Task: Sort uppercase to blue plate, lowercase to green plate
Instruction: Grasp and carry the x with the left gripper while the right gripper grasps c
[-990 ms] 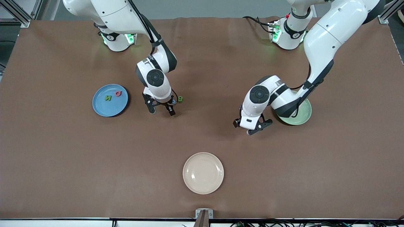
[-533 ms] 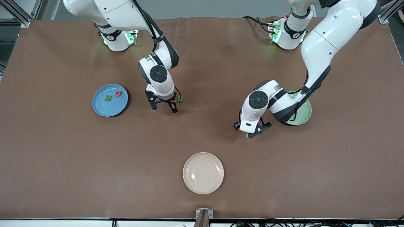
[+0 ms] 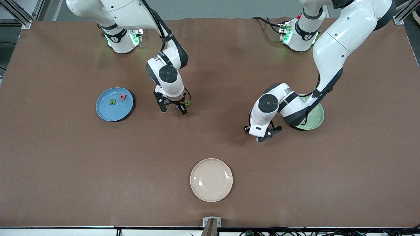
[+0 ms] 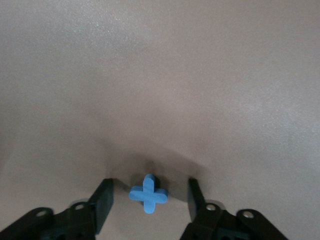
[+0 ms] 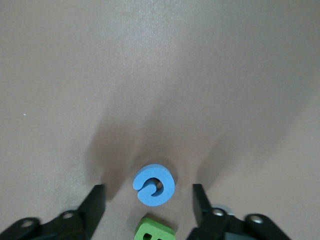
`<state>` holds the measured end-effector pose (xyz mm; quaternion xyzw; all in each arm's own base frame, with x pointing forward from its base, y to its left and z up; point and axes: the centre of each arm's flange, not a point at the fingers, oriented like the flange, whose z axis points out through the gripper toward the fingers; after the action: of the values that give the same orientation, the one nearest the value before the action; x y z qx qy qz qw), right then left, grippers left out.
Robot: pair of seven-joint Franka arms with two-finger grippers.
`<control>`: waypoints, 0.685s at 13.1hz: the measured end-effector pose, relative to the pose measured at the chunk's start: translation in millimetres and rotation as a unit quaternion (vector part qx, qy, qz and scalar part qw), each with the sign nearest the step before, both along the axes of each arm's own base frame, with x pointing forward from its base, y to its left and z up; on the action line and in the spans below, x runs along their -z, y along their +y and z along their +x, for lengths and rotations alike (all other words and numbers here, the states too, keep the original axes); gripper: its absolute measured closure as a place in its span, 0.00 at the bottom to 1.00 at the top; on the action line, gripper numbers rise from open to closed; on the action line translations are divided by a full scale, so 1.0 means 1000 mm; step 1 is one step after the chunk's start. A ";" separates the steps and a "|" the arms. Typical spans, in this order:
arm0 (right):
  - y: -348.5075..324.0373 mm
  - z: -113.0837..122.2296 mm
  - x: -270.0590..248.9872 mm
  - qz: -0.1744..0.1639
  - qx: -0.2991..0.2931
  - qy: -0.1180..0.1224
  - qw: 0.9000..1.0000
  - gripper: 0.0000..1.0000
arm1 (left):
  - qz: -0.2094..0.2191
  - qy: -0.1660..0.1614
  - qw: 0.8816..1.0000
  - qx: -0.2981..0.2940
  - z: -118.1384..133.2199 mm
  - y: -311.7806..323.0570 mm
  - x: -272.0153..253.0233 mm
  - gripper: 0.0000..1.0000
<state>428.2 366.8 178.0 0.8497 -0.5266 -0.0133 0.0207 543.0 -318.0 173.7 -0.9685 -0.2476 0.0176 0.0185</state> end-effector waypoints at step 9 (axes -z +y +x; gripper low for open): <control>-0.001 0.000 -0.001 0.000 0.001 0.000 1.000 0.60 | -0.001 -0.003 1.000 -0.007 0.001 0.000 -0.004 0.66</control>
<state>428.5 366.0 178.6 0.8494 -0.5272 -0.0131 0.0207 543.8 -317.8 178.0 -0.9669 -0.2541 0.0149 0.0166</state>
